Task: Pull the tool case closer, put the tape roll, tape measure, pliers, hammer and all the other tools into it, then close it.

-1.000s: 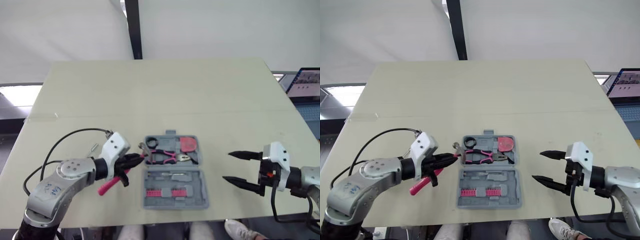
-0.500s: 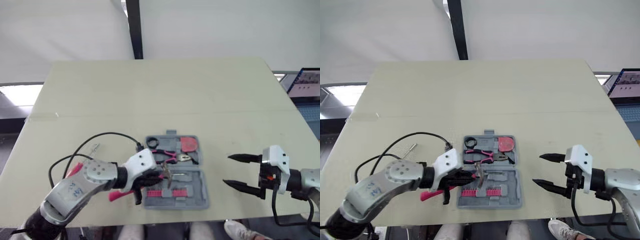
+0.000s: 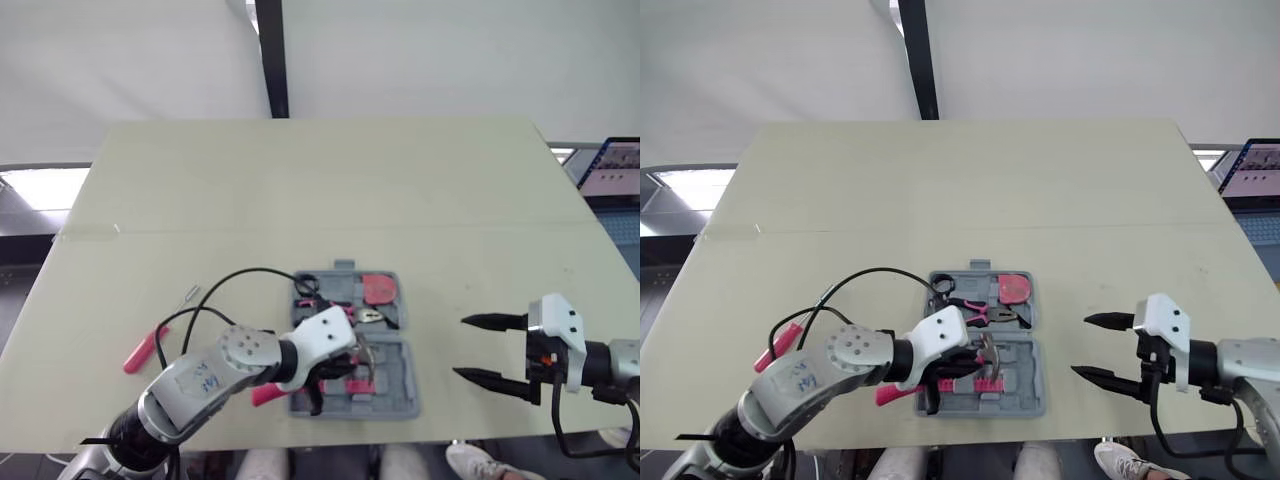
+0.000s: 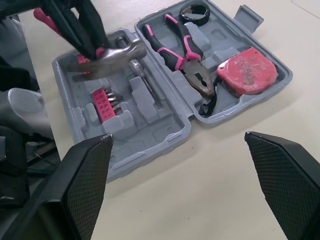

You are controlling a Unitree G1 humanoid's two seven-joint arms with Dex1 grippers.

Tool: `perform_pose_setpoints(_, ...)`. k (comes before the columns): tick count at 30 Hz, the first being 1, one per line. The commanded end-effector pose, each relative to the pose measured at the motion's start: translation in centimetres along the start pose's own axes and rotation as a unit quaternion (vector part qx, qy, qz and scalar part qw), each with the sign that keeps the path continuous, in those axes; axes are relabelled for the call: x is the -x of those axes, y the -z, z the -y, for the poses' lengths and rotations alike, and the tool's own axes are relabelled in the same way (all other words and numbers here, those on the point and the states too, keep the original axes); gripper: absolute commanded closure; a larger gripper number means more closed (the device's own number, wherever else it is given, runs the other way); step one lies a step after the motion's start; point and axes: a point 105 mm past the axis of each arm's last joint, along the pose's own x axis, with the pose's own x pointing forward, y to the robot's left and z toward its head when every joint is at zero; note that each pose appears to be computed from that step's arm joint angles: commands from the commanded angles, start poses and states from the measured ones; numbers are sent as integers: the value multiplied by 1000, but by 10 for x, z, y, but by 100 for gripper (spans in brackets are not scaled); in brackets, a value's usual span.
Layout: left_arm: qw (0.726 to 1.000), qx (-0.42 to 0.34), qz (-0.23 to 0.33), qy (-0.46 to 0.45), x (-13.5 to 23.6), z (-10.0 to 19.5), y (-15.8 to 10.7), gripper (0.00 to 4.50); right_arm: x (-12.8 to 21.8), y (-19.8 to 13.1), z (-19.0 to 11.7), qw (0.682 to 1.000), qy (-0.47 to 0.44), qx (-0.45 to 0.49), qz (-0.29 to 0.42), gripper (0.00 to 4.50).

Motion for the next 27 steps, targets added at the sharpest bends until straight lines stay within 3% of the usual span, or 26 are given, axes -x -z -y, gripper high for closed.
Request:
perform_pose_setpoints(1, 999, -33, 17, -7, -3, 5, -15, 446, 5, -8, 0, 1000, -6, 11, 4, 0)
perform_pose_setpoints(16, 996, -77, -49, 7, -33, -2, -29, 446, 7, -8, 5, 1000, -7, 12, -3, 0)
perform_pose_setpoints(27, 992, -112, -47, 26, -53, 4, -42, 446, 19, -4, -1, 1000, -13, 13, -22, 0)
